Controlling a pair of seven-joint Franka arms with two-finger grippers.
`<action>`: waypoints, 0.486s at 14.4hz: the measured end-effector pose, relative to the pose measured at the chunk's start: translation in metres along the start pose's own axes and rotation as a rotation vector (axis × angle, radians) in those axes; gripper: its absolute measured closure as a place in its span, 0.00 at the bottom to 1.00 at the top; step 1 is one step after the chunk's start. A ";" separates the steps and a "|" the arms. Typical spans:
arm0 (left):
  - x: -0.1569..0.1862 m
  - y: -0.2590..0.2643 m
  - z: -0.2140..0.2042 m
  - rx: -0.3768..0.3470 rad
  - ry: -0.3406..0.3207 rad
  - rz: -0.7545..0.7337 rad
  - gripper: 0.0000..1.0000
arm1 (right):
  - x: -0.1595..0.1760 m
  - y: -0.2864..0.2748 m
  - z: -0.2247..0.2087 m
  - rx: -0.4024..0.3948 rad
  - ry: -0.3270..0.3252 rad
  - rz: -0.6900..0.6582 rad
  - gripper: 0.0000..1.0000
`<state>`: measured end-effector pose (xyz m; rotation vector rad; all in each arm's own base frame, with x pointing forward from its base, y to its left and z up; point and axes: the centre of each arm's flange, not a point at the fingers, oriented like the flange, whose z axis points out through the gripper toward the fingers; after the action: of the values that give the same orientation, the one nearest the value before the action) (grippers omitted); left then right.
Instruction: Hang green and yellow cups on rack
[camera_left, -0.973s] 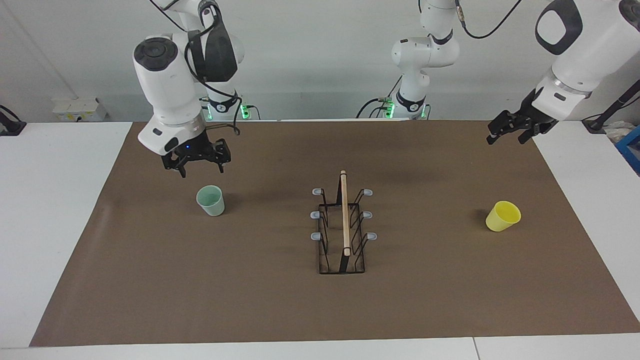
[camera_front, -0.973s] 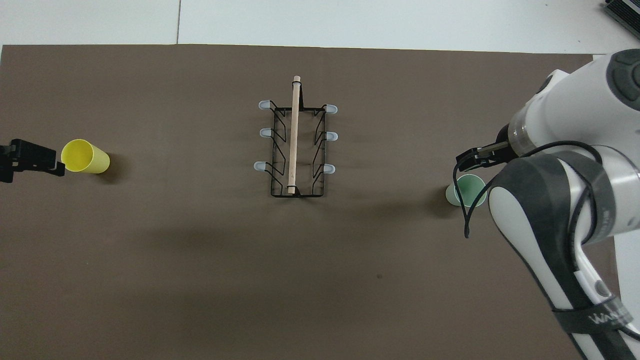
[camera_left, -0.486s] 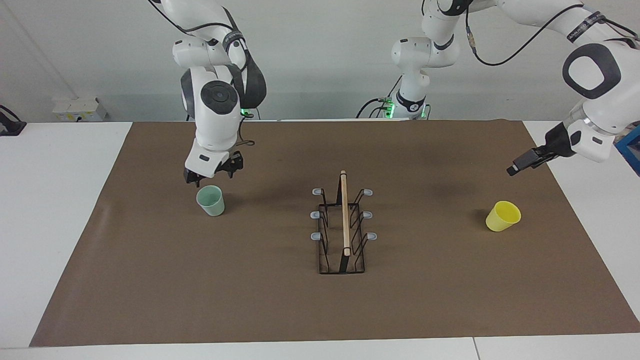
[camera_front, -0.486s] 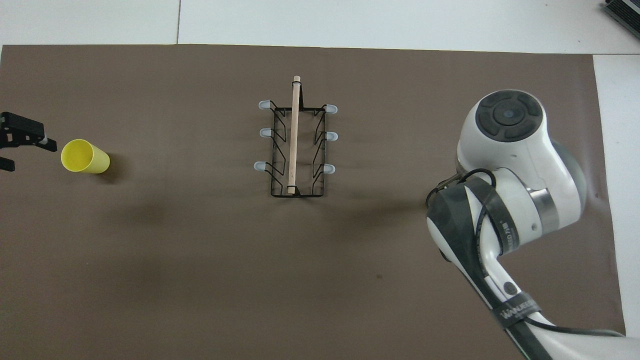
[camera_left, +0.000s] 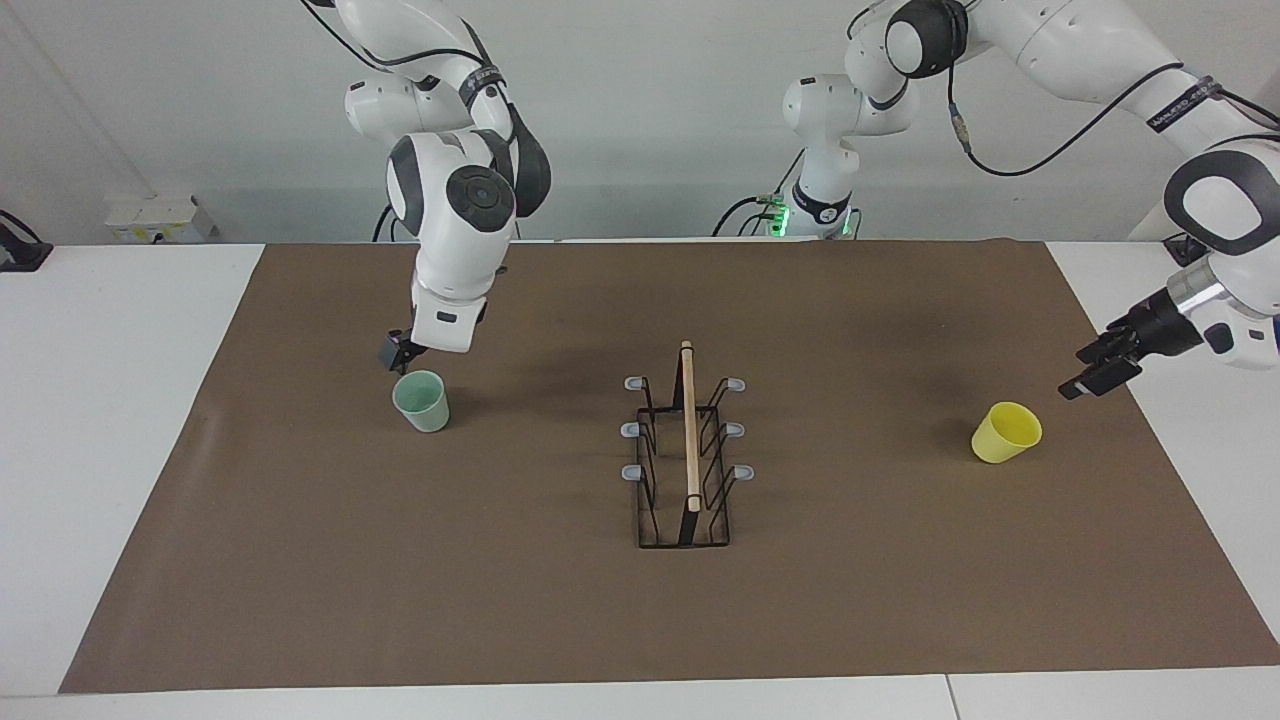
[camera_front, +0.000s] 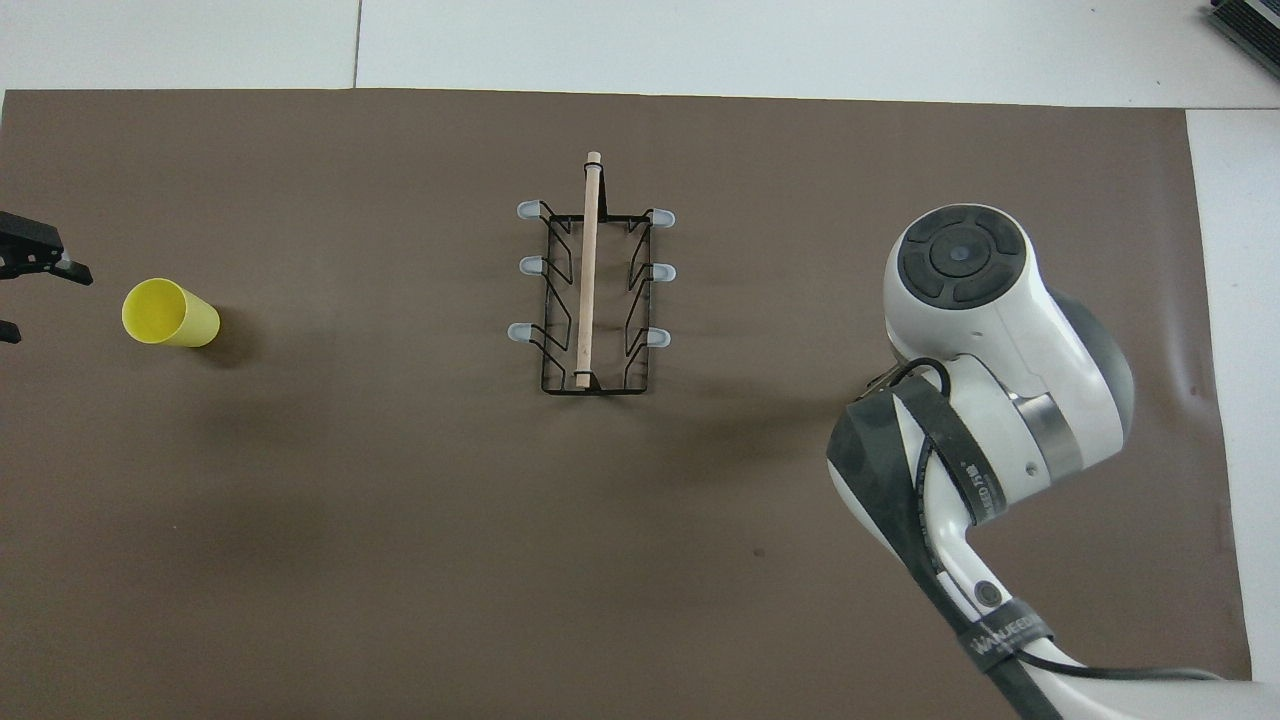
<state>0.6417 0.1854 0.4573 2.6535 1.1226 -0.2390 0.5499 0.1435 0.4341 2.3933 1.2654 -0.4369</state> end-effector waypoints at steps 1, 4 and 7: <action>0.013 -0.006 0.006 -0.016 0.002 -0.058 0.00 | -0.001 -0.002 -0.002 -0.038 -0.030 -0.106 0.00; 0.045 -0.027 0.031 -0.044 0.001 -0.189 0.00 | 0.009 -0.010 -0.006 -0.159 -0.097 -0.385 0.00; 0.060 -0.034 0.052 -0.082 -0.012 -0.323 0.00 | 0.037 -0.035 0.008 -0.231 -0.156 -0.532 0.00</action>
<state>0.6561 0.2343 0.3876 2.3870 1.5195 -0.2600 0.5395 0.1839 0.4037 1.7796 1.7658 -0.5778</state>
